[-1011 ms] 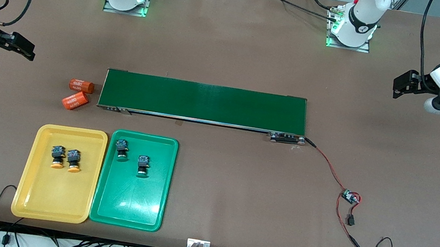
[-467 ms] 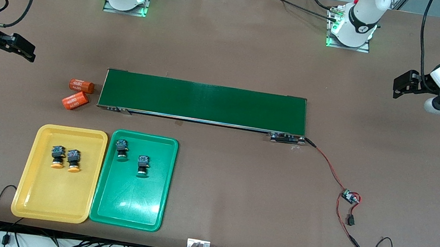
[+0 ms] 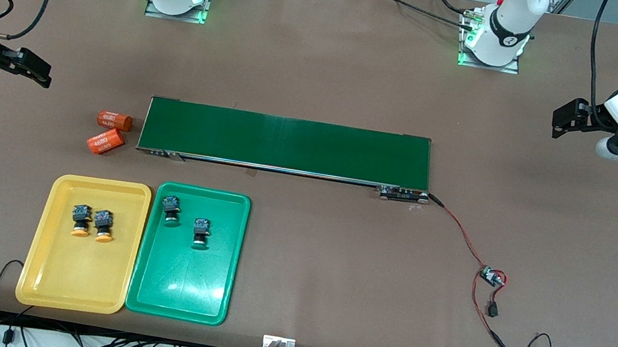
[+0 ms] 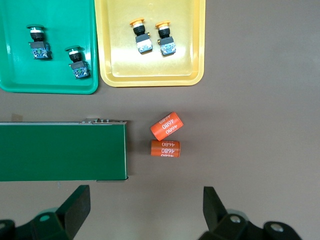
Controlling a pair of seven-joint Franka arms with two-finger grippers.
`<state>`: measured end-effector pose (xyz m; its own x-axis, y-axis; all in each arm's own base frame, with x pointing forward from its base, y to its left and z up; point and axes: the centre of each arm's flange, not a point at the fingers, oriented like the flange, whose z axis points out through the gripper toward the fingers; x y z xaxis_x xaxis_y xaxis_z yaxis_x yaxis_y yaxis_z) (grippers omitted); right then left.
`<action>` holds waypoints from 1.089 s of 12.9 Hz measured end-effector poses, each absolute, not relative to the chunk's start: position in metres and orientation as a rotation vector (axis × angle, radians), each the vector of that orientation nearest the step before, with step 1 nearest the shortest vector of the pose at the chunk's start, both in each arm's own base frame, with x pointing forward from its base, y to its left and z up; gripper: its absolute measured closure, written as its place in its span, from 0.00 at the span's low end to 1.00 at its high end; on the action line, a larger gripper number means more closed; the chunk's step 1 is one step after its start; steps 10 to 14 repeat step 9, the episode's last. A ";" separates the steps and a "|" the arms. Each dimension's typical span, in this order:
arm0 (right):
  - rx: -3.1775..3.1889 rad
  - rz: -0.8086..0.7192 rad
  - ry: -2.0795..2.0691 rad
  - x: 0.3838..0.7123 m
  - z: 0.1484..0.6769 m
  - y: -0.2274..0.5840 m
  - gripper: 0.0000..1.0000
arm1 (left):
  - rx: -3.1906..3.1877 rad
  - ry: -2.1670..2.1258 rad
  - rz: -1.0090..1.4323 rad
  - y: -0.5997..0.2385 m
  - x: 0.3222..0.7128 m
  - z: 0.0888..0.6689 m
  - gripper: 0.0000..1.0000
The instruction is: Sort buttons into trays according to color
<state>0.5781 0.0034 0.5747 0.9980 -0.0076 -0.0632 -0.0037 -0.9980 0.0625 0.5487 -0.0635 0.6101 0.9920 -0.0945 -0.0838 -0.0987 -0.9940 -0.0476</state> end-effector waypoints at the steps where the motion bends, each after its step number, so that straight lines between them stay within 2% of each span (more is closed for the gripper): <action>1: 3.080 -0.098 -0.006 0.578 0.574 0.005 0.00 | -3.084 0.150 0.126 -0.064 0.549 0.610 0.00; 14: 3.156 -0.111 0.001 0.580 0.572 0.018 0.00 | -3.084 0.150 0.126 -0.064 0.549 0.610 0.00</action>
